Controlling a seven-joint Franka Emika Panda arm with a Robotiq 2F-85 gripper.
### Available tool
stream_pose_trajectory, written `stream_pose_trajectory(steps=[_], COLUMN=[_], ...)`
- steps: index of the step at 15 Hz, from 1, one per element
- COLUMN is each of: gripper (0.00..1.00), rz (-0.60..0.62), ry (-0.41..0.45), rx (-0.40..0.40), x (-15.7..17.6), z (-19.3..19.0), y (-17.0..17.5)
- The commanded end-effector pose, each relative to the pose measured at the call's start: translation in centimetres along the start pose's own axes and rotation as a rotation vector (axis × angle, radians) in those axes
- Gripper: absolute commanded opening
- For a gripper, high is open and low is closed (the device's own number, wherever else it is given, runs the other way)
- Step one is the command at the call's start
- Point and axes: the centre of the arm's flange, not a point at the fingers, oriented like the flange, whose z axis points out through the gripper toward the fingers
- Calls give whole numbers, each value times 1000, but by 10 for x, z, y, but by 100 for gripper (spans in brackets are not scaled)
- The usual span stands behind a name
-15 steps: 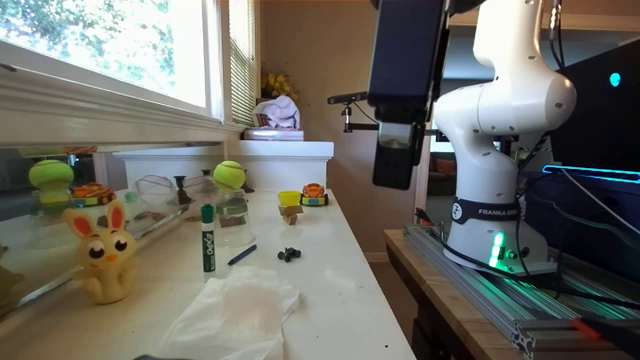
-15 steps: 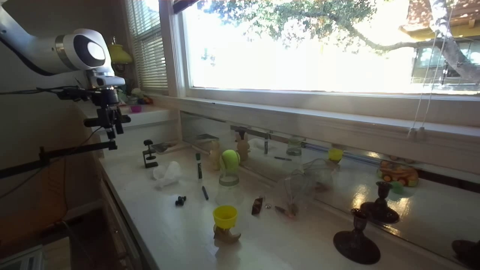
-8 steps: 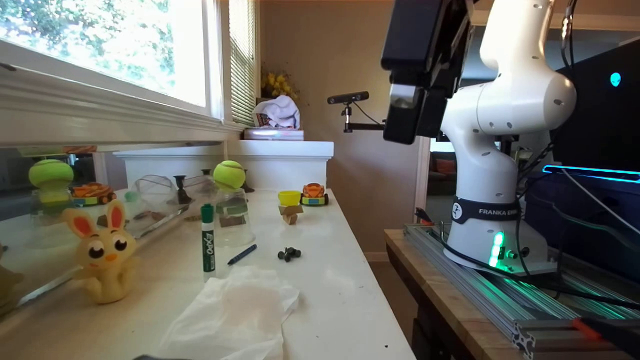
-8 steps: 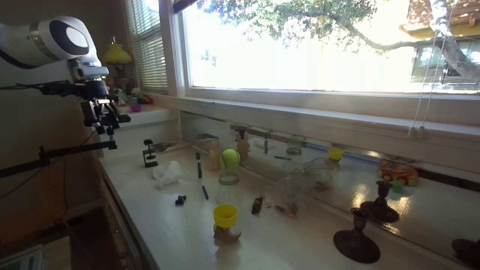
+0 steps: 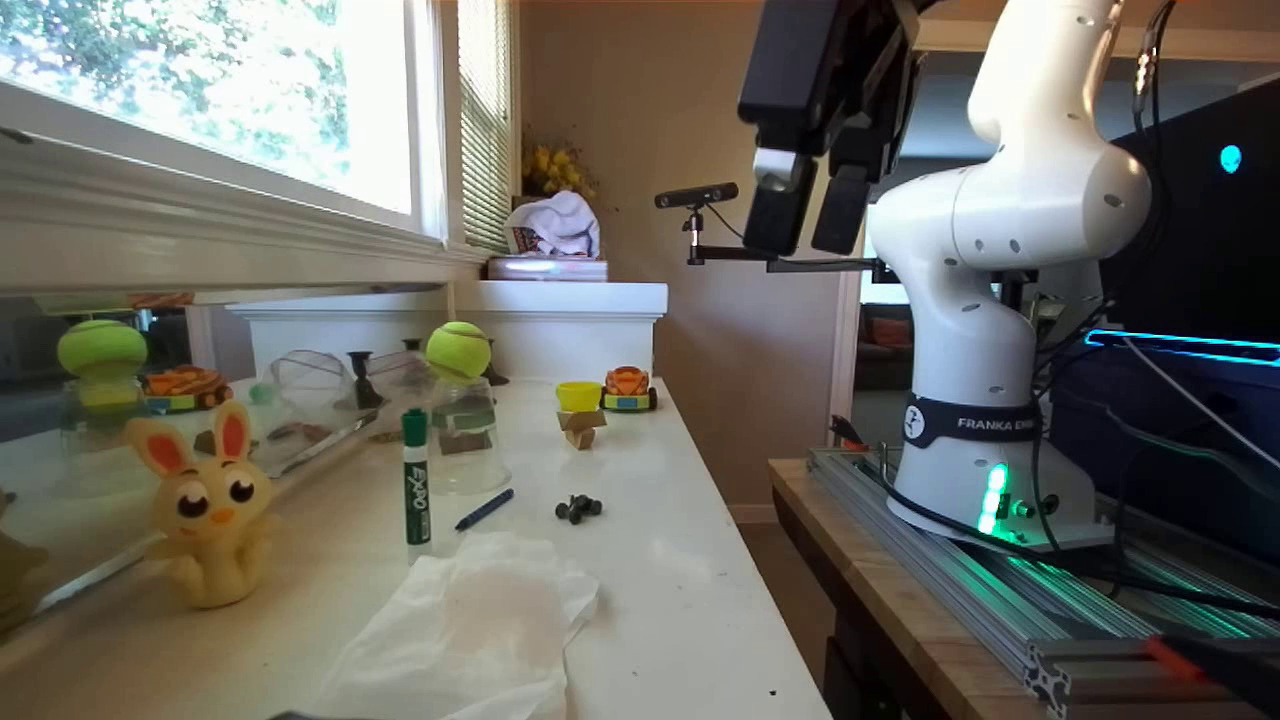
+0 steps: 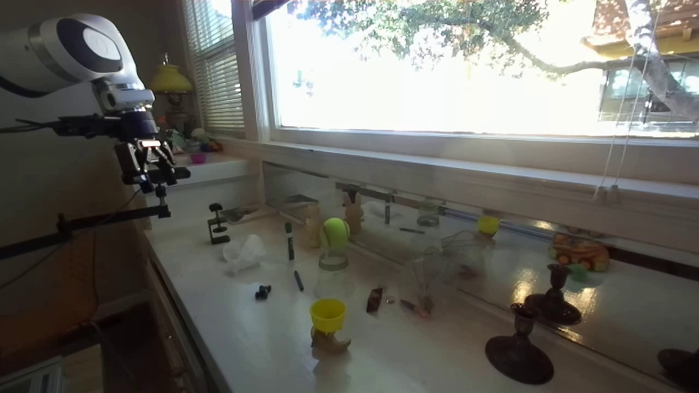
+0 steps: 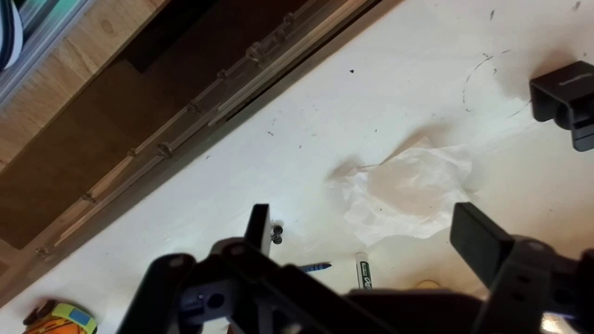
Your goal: Move the black object to the right then left.
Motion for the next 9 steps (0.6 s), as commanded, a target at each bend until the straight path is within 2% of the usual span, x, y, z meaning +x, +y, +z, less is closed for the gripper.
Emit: stream_pose_trajectory(steps=[1,6,9], gripper=[100,100,100], rz=[-33,-84,-115], ry=[27,26,-33], rx=[40,99,164], x=[13,43,61], z=[-10,-36,-48], y=[28,38,47])
